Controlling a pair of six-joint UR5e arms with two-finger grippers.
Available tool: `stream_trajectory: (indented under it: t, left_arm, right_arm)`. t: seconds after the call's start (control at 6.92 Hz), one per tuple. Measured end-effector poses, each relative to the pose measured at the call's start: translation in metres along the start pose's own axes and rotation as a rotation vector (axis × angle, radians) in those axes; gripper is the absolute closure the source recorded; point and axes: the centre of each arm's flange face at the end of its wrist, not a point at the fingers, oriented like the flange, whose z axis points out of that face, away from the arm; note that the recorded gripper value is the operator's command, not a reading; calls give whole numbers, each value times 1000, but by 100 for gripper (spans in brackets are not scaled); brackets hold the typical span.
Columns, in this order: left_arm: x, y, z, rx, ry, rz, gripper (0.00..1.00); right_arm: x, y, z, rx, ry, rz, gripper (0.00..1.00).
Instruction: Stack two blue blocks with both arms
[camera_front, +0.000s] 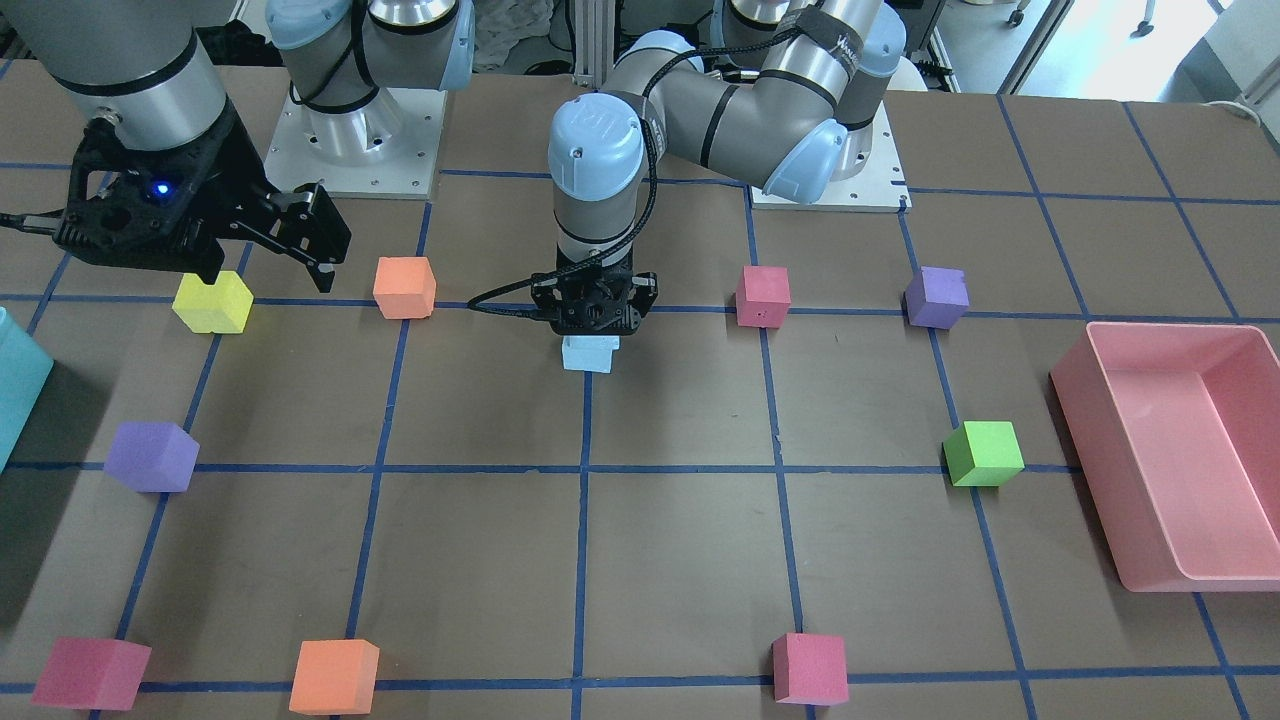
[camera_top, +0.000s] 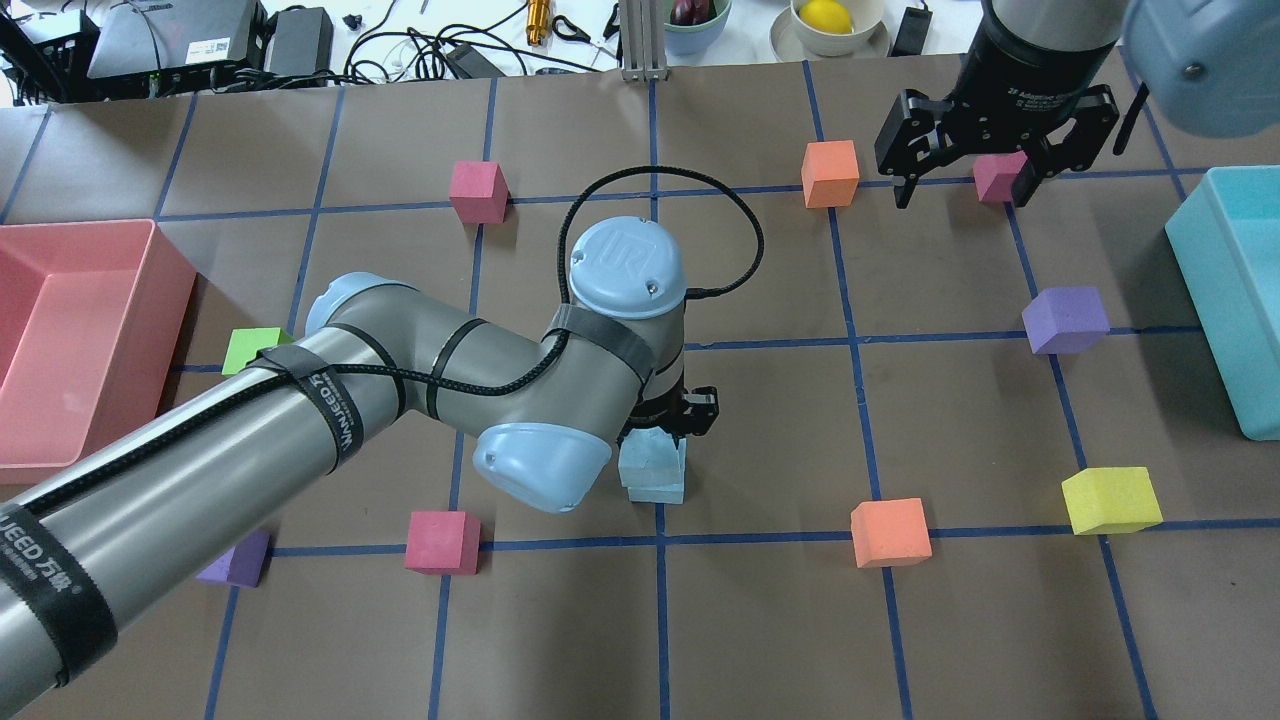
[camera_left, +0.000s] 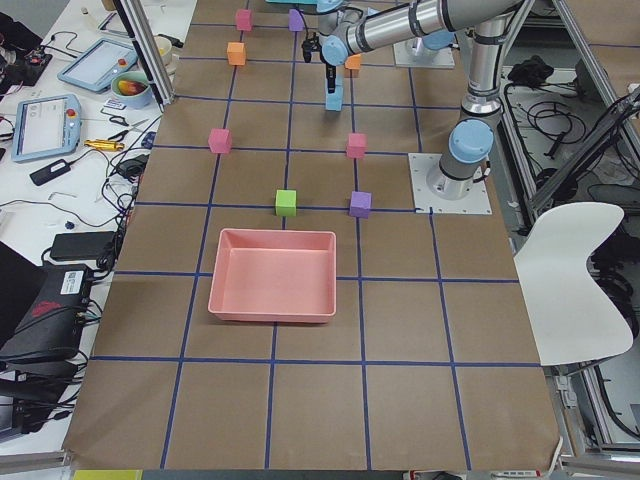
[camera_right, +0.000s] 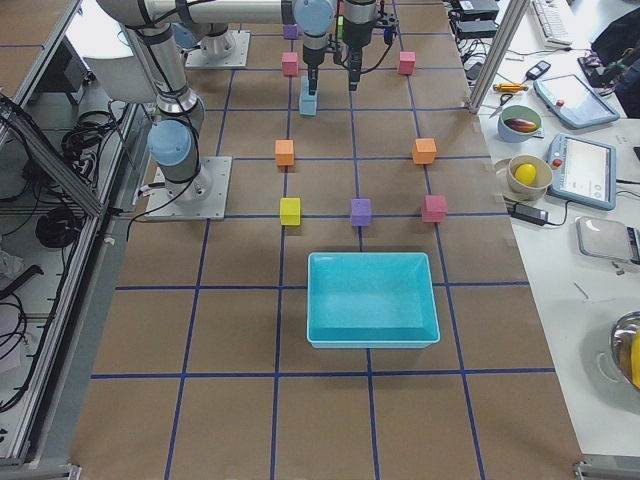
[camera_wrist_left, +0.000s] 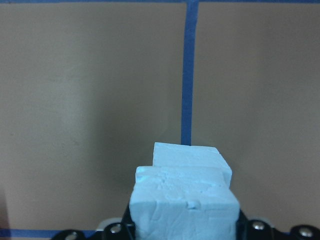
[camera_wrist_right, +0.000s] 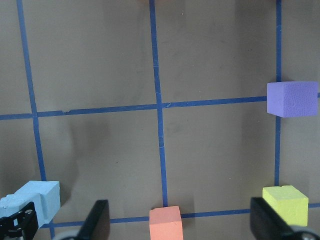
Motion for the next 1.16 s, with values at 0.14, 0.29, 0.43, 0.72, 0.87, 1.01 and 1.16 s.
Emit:
stream_trajectory:
  t: [0.14,0.29,0.43,0.72,0.87,1.01,1.16]
  left_arm:
    - [1,1,-1,-4,11,0,72]
    - [2,1,-3,-1,17,2,72]
    - [2,1,-6,3,22,4,72]
    - [2,1,-5,1,23,-2,72]
    - [2,1,-3,-2,22,-3,58]
    - [2,0,-1,-5,20,-4,27]
    - [2,0,1,-9,18,-5,7]
  right_arm:
    - [0,2,-2,2,-1,0,0]
    - [-1,4,-3,3,-4,-1,0]
    - [-2,6,-4,3,-8,-2,0]
    - [-3,8,-5,2,-8,-4,0]
    - [-3,8,-5,1,-8,-5,0]
    - [-3,8,-4,1,-7,-5,0]
    - [-3,8,-4,0,-5,-6,0]
